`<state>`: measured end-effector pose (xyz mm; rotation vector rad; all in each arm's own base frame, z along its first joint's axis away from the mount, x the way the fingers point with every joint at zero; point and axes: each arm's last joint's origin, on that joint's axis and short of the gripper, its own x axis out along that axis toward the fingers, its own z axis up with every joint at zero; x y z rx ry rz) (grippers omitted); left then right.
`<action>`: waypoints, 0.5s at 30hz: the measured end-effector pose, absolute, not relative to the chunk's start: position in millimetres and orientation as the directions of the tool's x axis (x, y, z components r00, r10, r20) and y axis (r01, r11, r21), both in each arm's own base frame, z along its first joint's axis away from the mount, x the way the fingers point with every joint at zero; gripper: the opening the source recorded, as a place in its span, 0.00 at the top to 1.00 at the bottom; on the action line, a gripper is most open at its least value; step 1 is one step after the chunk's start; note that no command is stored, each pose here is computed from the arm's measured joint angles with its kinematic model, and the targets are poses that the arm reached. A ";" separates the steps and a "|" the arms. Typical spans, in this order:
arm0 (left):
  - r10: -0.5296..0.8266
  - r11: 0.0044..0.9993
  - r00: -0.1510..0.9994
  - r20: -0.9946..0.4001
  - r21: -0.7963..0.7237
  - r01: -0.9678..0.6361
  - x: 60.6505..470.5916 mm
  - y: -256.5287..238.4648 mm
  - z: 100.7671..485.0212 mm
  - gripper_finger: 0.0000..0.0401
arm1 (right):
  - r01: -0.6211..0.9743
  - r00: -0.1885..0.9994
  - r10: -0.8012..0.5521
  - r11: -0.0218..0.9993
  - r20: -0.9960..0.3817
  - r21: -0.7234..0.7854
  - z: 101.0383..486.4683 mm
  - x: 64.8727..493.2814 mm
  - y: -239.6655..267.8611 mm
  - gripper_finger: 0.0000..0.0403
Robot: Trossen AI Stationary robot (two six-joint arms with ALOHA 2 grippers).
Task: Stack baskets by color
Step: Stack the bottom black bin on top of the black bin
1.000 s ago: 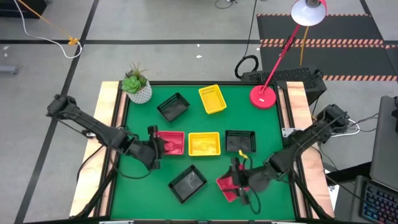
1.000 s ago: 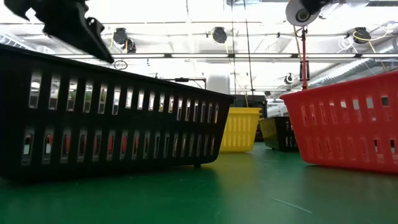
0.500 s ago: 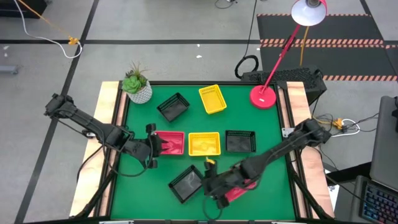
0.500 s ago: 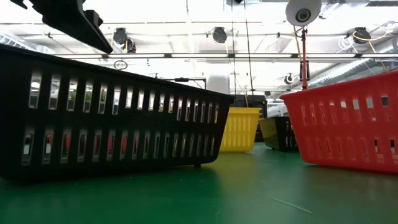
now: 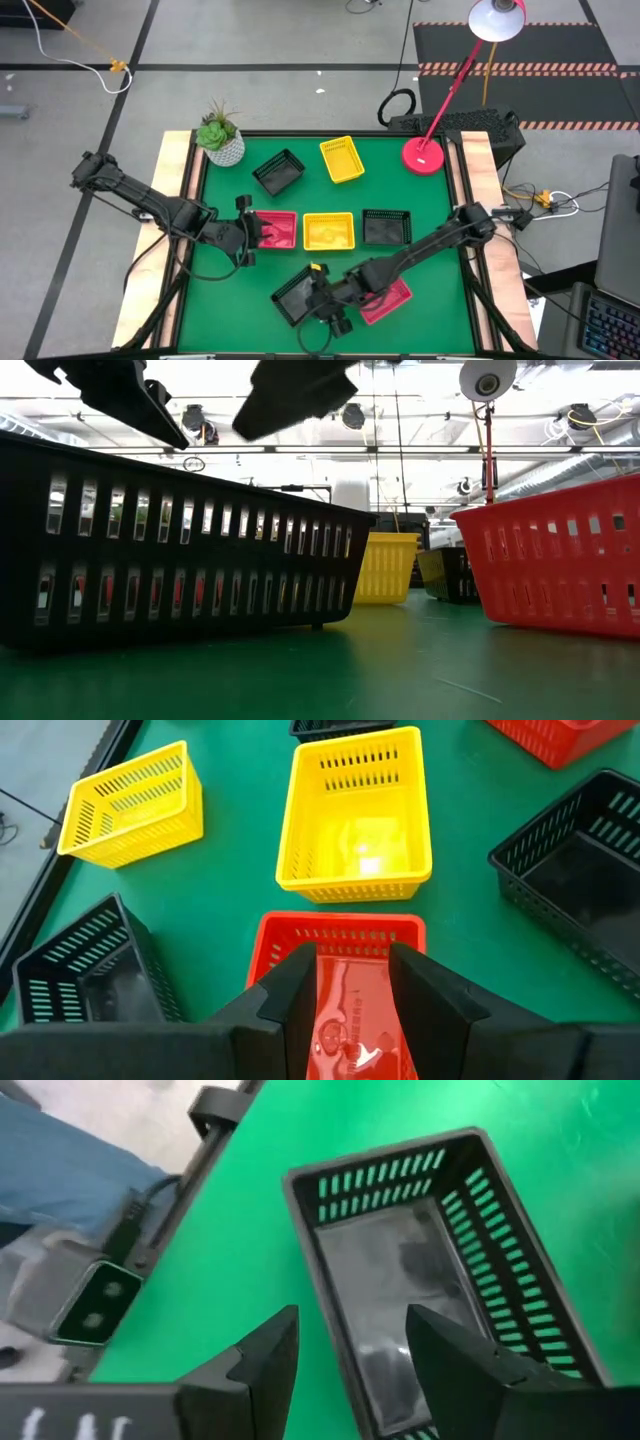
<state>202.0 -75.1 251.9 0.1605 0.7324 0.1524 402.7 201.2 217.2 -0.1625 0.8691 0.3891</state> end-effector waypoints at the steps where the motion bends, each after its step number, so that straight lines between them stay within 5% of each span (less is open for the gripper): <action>1: 0.194 0.977 0.734 -0.651 0.199 -0.081 202.0 -75.1 251.9 0.68 | -0.402 0.585 0.268 0.916 -0.766 0.014 214.5 404.6 201.7 0.57; 15: 0.193 0.977 0.735 -0.650 0.200 -0.080 202.2 -75.1 252.1 0.68 | -0.458 0.574 0.293 0.889 -0.765 -0.003 195.8 413.4 204.0 0.61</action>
